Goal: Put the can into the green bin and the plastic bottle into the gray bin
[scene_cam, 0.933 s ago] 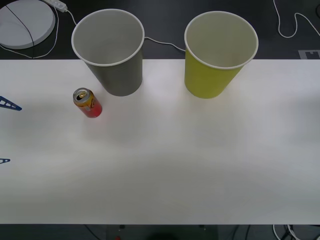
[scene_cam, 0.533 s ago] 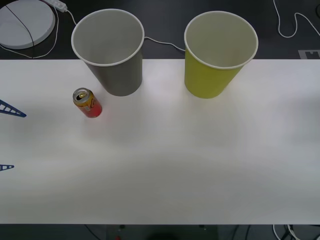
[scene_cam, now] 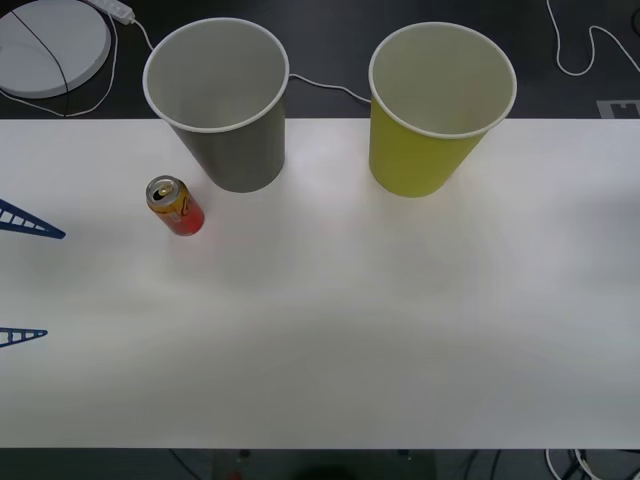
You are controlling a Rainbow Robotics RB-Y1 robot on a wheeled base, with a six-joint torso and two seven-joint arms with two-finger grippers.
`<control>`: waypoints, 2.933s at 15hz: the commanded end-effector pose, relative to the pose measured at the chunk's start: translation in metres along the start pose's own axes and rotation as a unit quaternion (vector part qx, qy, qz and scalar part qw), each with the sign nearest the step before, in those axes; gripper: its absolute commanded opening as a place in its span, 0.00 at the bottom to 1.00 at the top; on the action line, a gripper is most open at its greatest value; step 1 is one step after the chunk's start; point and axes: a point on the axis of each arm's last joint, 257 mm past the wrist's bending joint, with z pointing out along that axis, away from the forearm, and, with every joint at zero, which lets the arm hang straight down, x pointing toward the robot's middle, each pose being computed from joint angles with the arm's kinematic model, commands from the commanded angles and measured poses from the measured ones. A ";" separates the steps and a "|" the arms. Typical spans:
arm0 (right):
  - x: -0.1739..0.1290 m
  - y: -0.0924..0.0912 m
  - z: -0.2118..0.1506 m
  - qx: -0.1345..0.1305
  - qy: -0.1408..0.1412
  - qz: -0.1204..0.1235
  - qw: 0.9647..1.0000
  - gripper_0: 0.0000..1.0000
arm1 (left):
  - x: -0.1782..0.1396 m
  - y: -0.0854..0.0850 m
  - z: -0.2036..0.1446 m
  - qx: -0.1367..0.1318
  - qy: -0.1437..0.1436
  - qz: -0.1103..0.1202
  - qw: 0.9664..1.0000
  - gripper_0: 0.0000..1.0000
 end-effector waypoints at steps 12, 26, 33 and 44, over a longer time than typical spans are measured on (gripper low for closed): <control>0.000 0.000 0.000 0.000 0.000 0.000 1.000 1.00 | 0.039 0.018 0.033 -0.179 -0.134 -0.217 0.950 1.00; 0.000 0.000 0.000 0.000 0.000 0.000 1.000 1.00 | 0.069 0.037 0.075 -0.353 -0.179 -0.243 0.886 1.00; 0.000 0.000 0.000 0.000 0.000 0.000 1.000 1.00 | 0.096 0.043 0.103 -0.396 -0.180 -0.232 0.870 1.00; 0.000 0.000 0.000 0.000 0.000 0.000 1.000 1.00 | 0.129 0.072 0.140 -0.437 -0.208 -0.226 0.846 1.00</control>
